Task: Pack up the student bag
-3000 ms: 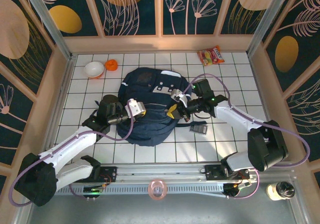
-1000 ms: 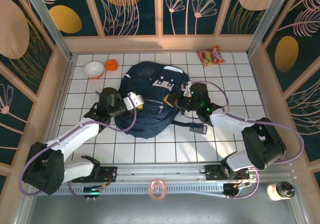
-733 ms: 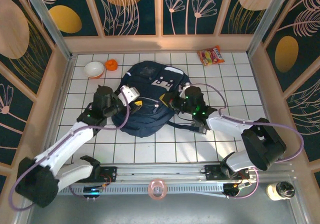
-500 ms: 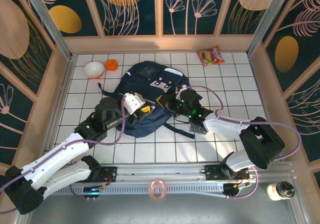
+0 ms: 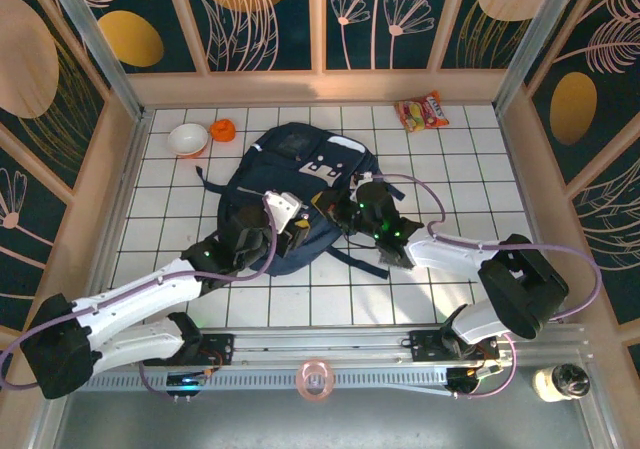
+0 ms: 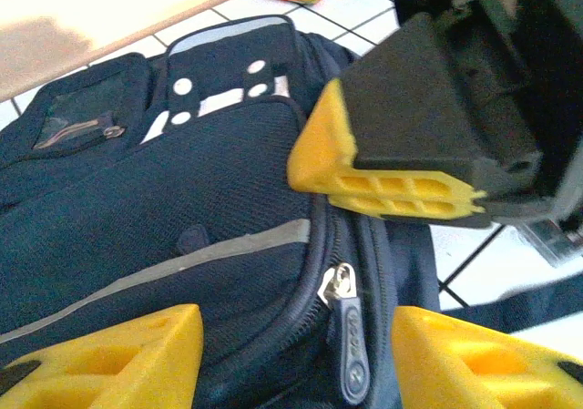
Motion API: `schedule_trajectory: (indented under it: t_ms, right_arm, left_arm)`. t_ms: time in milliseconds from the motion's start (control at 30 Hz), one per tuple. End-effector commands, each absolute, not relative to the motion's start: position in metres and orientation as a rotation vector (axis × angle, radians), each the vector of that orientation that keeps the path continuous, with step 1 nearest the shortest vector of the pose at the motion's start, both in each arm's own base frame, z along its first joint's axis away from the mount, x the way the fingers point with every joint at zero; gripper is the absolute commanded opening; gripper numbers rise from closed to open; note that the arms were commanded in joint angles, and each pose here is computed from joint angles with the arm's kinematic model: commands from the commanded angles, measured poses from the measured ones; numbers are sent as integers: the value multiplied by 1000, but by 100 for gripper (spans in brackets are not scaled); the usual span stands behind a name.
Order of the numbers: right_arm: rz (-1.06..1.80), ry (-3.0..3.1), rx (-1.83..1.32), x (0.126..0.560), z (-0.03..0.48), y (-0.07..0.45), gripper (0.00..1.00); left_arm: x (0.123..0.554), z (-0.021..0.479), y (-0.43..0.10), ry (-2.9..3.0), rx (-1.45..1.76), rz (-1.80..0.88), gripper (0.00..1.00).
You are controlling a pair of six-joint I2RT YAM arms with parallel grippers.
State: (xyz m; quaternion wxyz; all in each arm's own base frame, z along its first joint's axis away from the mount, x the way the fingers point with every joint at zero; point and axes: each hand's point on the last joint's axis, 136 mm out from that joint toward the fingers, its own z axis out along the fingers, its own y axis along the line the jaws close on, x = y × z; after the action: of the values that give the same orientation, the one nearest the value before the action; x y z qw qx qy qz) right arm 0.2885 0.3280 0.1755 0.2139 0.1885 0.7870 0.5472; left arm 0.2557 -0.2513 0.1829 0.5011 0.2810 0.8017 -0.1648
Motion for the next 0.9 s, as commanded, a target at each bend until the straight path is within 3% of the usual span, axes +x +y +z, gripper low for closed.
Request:
schedule_trajectory:
  t_ms: [0,167,233,333,533,867]
  right_arm:
    - [1616,2024,440,294,231,339,0]
    - [1646,2015,435,292,235,342,0]
    - [1651,2016,425,291,237,343,0]
    - [1626,2044,397,290,235,343,0]
    - [1557,2108,364,290,225,335,0]
    - [1518,2131,363,292,221,323,0]
  left_arm:
    - [266,178,-251,1957,554,-422,56]
    - [265,154,-256,2026,572,-415,59]
    - [266,148,-252,2047,561,-384,56]
    - [267,148,-242,2042,526,-347,28]
    - [255,154,-225,1987,534,-344,2]
    - [237,153,-228,1969,581,-469,0]
